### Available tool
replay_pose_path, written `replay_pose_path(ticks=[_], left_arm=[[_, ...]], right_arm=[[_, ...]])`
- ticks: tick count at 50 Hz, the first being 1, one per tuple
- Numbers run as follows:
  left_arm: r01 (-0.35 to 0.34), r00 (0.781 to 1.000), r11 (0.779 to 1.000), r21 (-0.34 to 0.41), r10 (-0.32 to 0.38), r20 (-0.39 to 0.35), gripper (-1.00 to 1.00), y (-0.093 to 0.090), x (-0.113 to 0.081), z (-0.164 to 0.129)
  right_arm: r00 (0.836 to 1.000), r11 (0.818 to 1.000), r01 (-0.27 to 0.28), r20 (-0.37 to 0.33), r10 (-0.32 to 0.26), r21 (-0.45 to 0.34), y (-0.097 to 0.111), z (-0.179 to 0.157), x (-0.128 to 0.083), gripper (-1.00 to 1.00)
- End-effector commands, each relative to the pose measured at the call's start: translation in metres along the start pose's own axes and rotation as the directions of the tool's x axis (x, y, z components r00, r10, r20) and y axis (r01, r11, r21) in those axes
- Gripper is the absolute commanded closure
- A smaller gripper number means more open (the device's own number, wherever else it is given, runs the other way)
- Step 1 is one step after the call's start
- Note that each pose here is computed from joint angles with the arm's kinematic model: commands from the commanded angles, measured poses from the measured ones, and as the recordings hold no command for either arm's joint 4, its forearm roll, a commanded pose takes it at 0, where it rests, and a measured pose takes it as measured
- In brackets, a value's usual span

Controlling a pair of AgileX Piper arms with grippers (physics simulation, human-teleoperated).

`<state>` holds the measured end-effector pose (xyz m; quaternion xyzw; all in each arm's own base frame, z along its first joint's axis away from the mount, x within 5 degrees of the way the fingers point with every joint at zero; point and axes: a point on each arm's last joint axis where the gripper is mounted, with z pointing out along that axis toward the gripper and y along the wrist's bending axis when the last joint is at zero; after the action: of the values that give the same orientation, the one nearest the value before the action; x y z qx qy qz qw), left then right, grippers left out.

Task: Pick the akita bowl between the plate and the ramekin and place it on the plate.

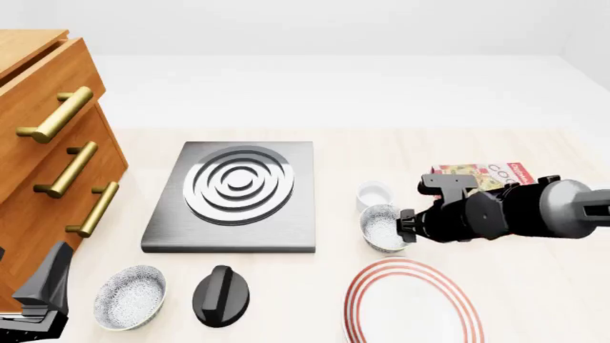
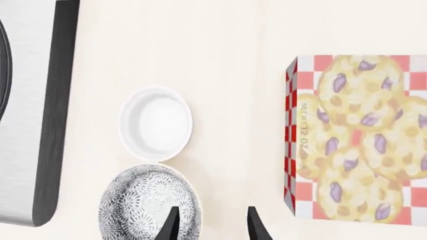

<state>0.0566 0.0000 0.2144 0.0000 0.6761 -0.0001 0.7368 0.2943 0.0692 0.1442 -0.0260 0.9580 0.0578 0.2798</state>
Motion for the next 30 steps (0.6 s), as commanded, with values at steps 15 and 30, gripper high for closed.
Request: replay_pose_path(ticks=[15, 30], left_arm=[[0.0, 1.0, 1.0, 0.0, 0.0, 0.0, -1.0, 0.0, 0.0, 0.0], [0.0, 1.0, 1.0, 0.0, 0.0, 0.0, -1.0, 0.0, 0.0, 0.0]], right_arm=[[1.0, 1.0, 0.009, 0.016, -0.009, 0.015, -0.01, 0.004, 0.003, 1.0], [0.998, 1.0, 0.013, 0.063, -0.013, 0.006, -0.007, -0.023, -0.006, 1.0]])
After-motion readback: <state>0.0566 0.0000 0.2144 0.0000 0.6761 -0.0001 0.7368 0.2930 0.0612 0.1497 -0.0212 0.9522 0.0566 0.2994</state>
